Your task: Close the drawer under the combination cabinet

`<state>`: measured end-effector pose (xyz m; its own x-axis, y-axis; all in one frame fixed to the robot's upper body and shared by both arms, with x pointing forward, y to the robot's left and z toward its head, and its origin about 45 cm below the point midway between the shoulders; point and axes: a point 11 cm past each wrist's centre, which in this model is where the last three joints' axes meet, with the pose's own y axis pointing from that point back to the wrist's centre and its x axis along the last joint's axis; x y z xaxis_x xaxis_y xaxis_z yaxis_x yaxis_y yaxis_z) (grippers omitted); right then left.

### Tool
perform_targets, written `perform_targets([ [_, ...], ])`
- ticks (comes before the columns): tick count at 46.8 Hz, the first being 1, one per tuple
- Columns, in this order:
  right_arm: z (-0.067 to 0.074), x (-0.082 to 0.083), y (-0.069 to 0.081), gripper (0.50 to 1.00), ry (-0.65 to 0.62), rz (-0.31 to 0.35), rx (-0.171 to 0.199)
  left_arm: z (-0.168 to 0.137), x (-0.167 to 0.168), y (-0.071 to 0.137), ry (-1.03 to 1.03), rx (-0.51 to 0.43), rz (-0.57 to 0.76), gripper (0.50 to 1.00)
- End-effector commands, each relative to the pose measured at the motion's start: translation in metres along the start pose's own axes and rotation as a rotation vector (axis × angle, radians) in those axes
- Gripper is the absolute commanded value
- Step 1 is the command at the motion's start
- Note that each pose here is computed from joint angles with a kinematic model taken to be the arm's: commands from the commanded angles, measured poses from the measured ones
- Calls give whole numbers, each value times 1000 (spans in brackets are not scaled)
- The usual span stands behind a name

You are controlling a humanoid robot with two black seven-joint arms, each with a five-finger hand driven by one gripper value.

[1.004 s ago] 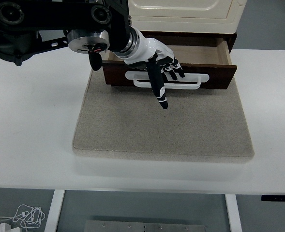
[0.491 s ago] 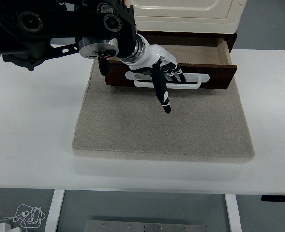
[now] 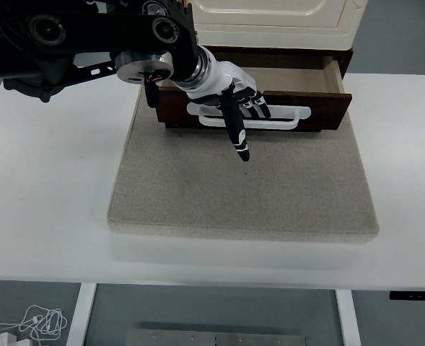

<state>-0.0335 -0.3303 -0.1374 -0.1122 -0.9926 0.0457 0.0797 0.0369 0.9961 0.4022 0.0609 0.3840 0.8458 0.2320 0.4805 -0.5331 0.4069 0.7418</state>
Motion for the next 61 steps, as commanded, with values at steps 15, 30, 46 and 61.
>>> perform_targets([
  [15,0,0,0,928,0,0,-1,-5,6,-8,16,13,13,1000],
  [30,0,0,0,928,0,0,-1,-15,16,-12,32,36,37,1000],
  [46,0,0,0,928,0,0,-1,-18,28,-17,56,44,70,1000],
  [61,0,0,0,928,0,0,-1,-28,39,-20,74,59,101,1000],
])
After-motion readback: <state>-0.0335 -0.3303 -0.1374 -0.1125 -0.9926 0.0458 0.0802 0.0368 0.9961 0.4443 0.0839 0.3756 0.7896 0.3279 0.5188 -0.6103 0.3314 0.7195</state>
